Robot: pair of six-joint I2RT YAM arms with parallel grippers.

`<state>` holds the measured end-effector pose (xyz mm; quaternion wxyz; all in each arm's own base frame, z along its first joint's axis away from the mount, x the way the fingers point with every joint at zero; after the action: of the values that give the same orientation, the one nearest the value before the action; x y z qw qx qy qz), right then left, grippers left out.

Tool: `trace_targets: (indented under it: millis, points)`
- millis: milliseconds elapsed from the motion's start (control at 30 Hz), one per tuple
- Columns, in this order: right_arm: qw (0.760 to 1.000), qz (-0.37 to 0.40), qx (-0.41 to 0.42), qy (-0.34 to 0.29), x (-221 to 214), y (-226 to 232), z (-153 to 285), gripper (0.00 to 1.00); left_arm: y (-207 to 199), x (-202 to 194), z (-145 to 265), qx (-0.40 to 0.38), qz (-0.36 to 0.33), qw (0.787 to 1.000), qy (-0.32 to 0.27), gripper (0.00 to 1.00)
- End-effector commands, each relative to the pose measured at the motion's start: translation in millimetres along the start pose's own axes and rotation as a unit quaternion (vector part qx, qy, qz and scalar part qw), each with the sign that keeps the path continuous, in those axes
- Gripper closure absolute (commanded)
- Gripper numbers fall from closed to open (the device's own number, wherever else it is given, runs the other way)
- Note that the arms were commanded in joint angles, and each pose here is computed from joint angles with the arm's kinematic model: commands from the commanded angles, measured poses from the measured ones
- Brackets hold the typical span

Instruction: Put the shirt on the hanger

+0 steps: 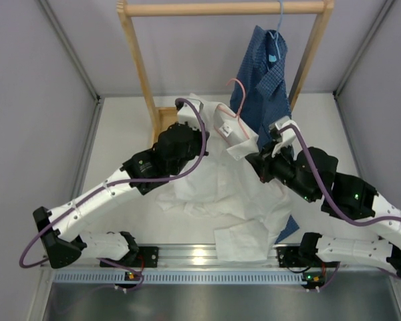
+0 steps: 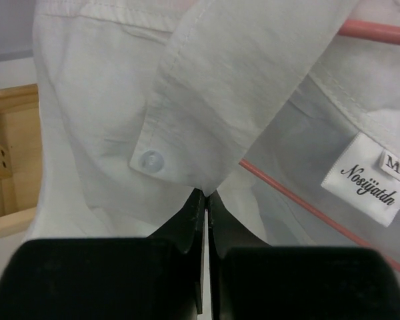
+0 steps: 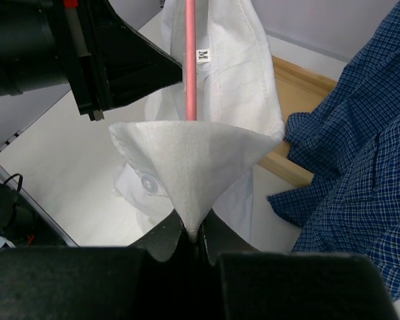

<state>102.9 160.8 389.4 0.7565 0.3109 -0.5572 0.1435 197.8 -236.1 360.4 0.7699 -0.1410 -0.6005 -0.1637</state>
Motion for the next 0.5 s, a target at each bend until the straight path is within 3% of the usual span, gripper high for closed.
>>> trace_targets:
  millis: [0, 167, 467]
  points:
    - [0.999, -0.017, 0.006, -0.044, 10.9, 8.0, -5.3, 1.0, -3.9, 32.6, 14.6, -0.045, 0.037, 0.996, -0.061, 1.0]
    - [0.999, 0.0, -0.017, -0.045, 4.7, 9.3, -22.2, 1.0, -10.7, 44.4, 27.2, -0.105, 0.054, 0.991, -0.063, 1.0]
    - [0.995, 0.044, -0.075, -0.05, 7.6, 7.6, -41.0, 1.0, -29.7, 42.6, 34.8, -0.219, 0.049, 0.975, -0.001, 1.0]
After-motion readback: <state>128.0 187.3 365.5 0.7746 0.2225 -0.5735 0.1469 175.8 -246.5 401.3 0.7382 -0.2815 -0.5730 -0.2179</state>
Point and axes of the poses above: each gripper's point midway between its finger pads, its own z axis back along the fingers, its own y axis along the line the jaws close on, x = y × z, the point moved 10 cm from there along z, back along the fingers, and after that the axes turned 11 degrees about -z, right-handed, at the moved point
